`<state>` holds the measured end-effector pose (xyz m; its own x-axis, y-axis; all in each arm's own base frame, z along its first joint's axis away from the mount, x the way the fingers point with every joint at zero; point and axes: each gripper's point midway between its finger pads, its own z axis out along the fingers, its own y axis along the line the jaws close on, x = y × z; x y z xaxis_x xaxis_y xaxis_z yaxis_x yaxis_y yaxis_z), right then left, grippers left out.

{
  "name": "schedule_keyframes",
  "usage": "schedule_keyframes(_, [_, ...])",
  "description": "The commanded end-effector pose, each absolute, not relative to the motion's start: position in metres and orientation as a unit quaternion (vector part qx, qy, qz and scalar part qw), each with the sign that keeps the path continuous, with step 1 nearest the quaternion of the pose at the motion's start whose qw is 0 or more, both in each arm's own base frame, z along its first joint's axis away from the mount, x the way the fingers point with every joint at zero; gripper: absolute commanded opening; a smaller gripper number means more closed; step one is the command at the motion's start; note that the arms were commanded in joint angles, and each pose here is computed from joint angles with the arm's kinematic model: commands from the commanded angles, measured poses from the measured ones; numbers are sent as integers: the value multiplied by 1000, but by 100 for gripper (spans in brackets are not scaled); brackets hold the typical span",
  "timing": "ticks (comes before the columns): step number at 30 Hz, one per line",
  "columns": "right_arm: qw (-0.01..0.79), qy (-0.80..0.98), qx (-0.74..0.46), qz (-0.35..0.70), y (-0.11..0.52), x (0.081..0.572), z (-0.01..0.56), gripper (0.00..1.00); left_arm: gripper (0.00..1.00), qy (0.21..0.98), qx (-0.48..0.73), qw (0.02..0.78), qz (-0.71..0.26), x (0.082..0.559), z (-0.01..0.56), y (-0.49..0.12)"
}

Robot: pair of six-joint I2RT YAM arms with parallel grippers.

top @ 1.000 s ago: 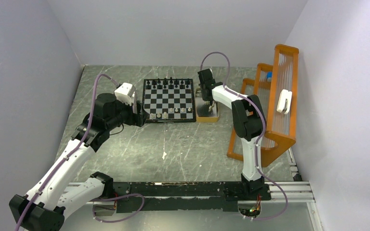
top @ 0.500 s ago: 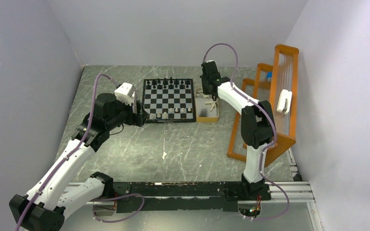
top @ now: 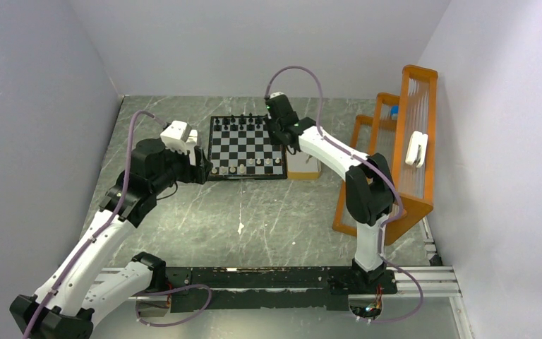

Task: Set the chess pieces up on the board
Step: Pick up the chess piece from the storage box, then place the chess piece on the chessboard.

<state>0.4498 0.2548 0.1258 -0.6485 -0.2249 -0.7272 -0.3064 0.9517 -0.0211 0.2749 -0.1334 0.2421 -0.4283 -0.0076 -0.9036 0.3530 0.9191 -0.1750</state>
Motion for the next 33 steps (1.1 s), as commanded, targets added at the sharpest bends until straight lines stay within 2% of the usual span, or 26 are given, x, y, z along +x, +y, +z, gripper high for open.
schedule_keyframes(1, [400,898,-170,74,296,443,132,14,82,826,89,533,-162,275,247,-125])
schedule_keyframes(15, [384,891,-232,75,366,420,105,14,82,821,79,545,-153,274,253,-119])
schedule_keyframes(33, [363,894,-258,50,391,419,74,15,81,817,81,548,-157,272,256,-120])
